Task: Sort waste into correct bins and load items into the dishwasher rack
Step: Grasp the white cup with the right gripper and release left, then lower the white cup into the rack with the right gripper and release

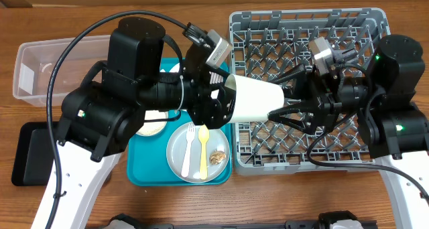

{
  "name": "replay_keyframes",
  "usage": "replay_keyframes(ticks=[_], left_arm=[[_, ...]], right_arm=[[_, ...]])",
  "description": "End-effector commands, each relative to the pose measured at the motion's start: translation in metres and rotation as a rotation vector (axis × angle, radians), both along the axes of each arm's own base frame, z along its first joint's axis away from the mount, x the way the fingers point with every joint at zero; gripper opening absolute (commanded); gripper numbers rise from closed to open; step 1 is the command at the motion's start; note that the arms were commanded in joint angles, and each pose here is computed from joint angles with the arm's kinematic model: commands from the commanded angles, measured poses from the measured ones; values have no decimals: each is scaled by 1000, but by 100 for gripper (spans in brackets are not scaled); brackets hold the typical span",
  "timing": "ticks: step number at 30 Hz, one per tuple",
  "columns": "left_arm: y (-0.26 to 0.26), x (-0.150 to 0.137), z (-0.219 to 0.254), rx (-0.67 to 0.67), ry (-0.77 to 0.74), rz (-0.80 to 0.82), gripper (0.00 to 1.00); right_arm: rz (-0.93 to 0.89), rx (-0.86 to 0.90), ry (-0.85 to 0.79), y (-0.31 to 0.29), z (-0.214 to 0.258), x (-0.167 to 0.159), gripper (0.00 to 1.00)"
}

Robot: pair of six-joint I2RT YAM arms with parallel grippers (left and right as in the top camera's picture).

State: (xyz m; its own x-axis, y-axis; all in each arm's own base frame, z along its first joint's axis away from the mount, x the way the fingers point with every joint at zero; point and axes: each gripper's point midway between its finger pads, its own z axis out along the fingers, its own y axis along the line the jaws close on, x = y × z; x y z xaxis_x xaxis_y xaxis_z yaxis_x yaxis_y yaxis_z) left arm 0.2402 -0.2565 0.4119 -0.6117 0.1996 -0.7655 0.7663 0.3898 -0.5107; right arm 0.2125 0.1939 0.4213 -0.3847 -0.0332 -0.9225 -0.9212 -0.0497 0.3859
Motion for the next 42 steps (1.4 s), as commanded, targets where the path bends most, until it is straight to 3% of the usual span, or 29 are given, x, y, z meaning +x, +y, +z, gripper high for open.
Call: replay_keyframes(ticks=[1, 9, 15, 22, 28, 37, 42], left_arm=[[21, 14, -3, 96, -44, 178, 85], [85, 23, 2, 235, -110, 539, 91], [116, 16, 14, 252, -150, 691, 92], [123, 9, 12, 267, -141, 707, 92], [123, 10, 6, 284, -125, 703, 93], [121, 13, 2, 298, -113, 699, 94], [121, 13, 2, 298, -113, 699, 94]], right_arm=[[-107, -28, 63, 0, 1, 17, 45], [-261, -85, 149, -4, -17, 40, 45], [-429, -165, 233, -14, -41, 61, 44], [-891, -487, 439, -73, -119, 92, 43], [-1277, -789, 653, -150, -169, 72, 42], [-1414, -1020, 929, -200, -209, 32, 42], [-1392, -1082, 1013, -204, -229, 32, 42]])
